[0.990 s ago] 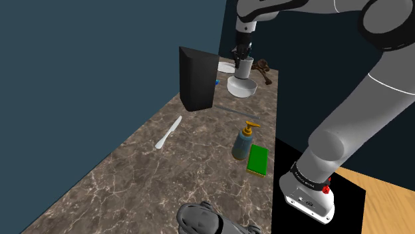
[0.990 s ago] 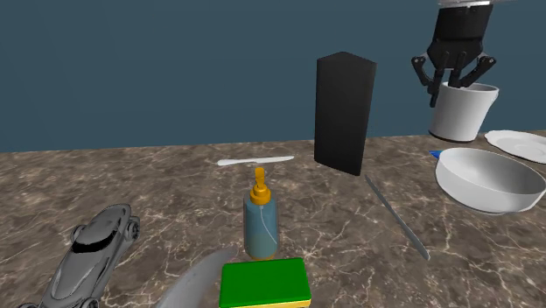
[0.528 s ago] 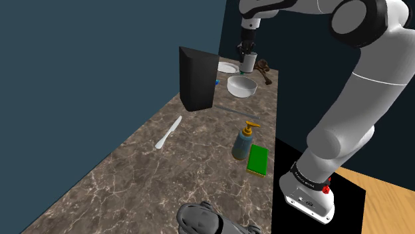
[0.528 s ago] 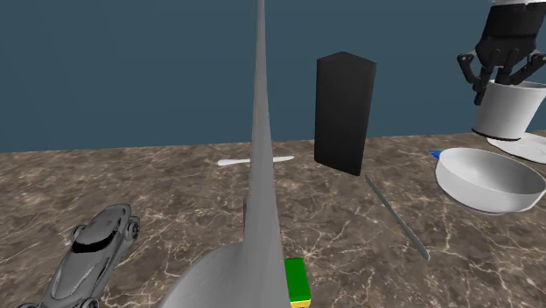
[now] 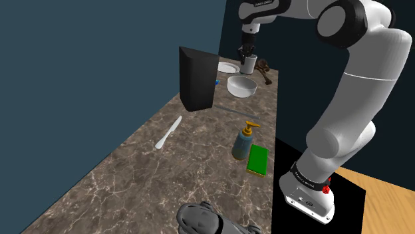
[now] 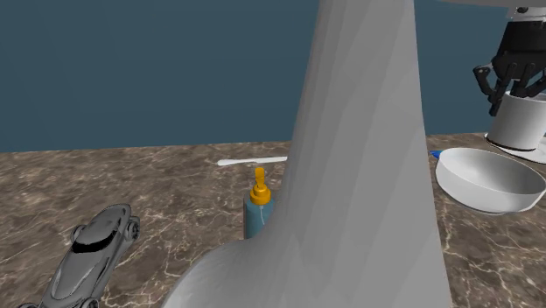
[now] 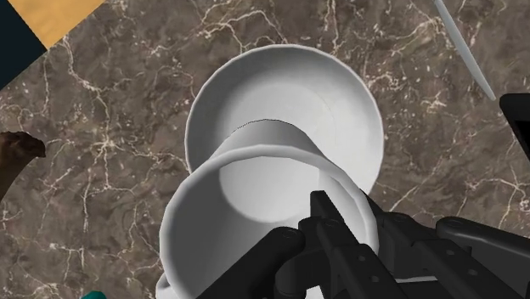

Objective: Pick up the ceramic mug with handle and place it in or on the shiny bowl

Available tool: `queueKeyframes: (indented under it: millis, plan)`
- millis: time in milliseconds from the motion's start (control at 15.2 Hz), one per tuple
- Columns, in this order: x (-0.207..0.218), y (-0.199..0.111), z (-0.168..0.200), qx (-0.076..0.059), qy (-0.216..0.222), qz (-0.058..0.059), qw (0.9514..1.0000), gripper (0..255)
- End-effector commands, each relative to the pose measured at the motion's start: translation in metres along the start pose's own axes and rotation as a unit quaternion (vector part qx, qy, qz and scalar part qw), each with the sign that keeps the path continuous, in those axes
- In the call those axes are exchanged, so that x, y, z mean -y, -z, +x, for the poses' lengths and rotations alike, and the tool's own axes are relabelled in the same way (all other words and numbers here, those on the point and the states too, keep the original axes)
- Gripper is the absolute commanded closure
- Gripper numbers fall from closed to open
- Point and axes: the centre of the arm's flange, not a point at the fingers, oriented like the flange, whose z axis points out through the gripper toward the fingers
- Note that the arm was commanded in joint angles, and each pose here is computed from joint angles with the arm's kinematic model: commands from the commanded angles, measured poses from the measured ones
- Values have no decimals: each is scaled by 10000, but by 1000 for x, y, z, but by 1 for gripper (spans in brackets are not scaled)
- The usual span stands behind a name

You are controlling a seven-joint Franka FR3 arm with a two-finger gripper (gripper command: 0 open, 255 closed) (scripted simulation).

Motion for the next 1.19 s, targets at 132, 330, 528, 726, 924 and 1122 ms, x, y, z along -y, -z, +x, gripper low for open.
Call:
queueKeyframes:
  millis: [132,330,528,726,924,1122]
  plan:
    - [1,-20,-1,-4,1,-1,10000,255]
    - [2,-36,0,-4,1,-1,10000,255]
    - [3,-51,0,-4,1,-1,10000,255]
    - [4,-65,0,-4,1,-1,10000,255]
    - [4,-65,0,-4,1,-1,10000,255]
    - [4,-65,0,-4,1,-1,10000,255]
